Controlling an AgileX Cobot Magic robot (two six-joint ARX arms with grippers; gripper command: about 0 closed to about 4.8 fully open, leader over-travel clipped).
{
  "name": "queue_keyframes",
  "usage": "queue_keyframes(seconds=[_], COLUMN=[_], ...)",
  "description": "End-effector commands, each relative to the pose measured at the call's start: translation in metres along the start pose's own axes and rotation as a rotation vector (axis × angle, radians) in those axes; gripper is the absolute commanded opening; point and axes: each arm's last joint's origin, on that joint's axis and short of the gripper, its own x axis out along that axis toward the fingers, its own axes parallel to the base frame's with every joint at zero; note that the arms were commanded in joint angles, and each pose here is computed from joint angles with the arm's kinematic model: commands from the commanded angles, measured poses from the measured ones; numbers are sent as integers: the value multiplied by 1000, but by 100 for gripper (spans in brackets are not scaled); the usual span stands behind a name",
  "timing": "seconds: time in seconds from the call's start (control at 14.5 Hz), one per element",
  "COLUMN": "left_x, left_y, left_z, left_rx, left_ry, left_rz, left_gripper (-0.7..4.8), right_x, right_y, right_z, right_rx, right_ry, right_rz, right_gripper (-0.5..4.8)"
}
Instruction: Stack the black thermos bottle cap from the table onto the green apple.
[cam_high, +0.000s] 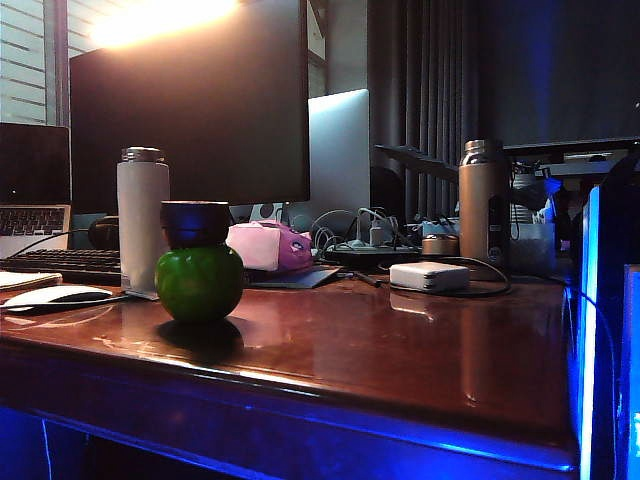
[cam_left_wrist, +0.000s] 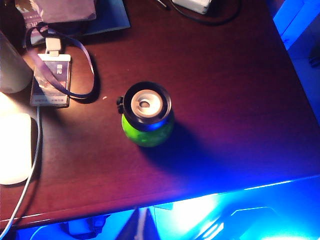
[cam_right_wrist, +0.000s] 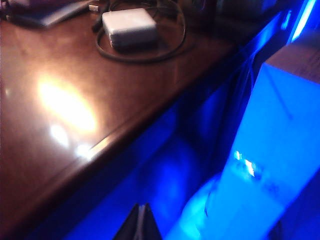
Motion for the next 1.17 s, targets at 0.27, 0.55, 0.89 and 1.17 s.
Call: queue_keyframes(seconds=[0.27, 0.55, 0.89, 1.17], left_x=[-2, -2, -2, -11], left_y=[-1, -1, -1, 0], left_z=[1, 1, 1, 12], left_rx=[6, 6, 9, 143], left_ry=[-13, -13, -14, -197], left_rz=[0, -1, 0, 84], left_gripper=[-3, -3, -3, -4], right_x=[-4, -4, -4, -4], right_y=[-3, -3, -3, -3], right_z=[3, 4, 4, 4], right_rx=[67, 67, 67, 67], right_ry=[-51, -58, -58, -57], right_rz=[-43, -43, -44, -44], right_gripper=[-1, 0, 0, 0])
